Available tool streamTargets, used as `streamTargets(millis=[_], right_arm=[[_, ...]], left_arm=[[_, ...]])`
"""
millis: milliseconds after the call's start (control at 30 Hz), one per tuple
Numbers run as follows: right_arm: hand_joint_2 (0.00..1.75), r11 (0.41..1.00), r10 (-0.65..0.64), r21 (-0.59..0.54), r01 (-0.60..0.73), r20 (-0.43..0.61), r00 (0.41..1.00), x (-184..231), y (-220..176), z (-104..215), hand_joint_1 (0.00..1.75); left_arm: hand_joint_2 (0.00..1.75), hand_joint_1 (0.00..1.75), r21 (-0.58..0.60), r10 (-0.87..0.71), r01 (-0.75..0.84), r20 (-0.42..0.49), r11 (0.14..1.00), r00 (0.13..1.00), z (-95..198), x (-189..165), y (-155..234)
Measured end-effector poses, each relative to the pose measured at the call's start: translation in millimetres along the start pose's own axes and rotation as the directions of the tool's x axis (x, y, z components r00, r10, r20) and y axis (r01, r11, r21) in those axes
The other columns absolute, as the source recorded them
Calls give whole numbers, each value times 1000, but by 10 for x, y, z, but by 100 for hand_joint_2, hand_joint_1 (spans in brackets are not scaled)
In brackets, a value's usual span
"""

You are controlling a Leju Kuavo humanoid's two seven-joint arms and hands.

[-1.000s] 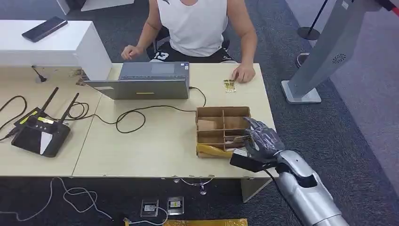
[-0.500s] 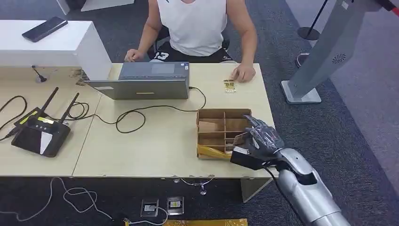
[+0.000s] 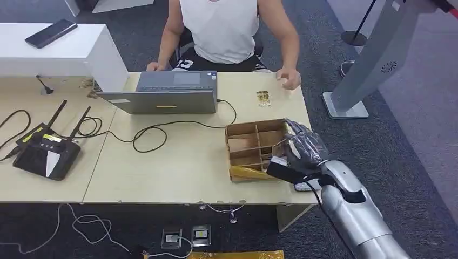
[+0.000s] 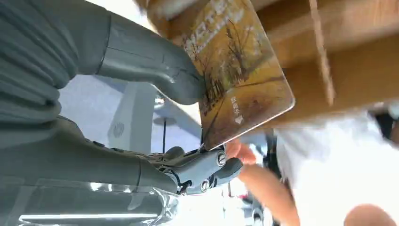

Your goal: Pass the card to the sensor for recognition and then transmit it.

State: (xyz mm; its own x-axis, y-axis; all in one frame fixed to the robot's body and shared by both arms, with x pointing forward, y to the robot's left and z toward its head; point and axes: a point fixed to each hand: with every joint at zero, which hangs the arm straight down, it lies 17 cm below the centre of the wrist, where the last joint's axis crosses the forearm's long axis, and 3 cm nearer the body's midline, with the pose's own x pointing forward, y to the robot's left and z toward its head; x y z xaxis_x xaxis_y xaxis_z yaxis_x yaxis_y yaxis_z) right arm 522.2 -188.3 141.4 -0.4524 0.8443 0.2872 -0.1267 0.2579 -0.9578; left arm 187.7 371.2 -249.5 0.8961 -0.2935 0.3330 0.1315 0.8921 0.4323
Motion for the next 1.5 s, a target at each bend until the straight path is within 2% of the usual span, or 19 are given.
streamTargets(millis=[267, 600, 933, 1100, 1133, 1167, 1367, 1500], right_arm=[[175, 969, 62, -240, -60, 0, 998, -133, -1383, -305, 175], [175, 923, 103, -373, -94, 3, 995, -167, -2165, -355, 175], [175, 914, 149, -382, -138, 0, 989, -272, -2401, -493, 175], [175, 922, 156, -355, -155, -27, 987, -433, -2346, -588, 175], [175, 925, 155, -347, -155, -30, 988, -456, -2329, -608, 54], [175, 924, 156, -349, -156, -29, 987, -457, -2354, -625, 0], [175, 942, 149, -293, -164, -72, 986, -645, -2202, -708, 0], [175, 959, 146, -229, -168, -106, 983, -785, -1954, -756, 0]], left_arm=[[0, 0, 3, -5, 5, 6, 1000, 1000, 2, 12, -4], [0, 0, -4, -19, 19, 17, 1000, 1000, 11, 55, -47], [0, 0, -8, -30, 30, 25, 1000, 999, 5, 129, -55], [0, 0, -11, -28, 28, 31, 1000, 999, 4, 185, -67], [0, 0, -10, -28, 28, 31, 1000, 999, 4, 185, -66], [0, 0, -11, -28, 28, 32, 1000, 999, 4, 189, -67], [0, 0, -14, -26, 27, 33, 1000, 999, 8, 204, -86], [0, 0, -14, -18, 18, 30, 1000, 999, 12, 211, -99]])
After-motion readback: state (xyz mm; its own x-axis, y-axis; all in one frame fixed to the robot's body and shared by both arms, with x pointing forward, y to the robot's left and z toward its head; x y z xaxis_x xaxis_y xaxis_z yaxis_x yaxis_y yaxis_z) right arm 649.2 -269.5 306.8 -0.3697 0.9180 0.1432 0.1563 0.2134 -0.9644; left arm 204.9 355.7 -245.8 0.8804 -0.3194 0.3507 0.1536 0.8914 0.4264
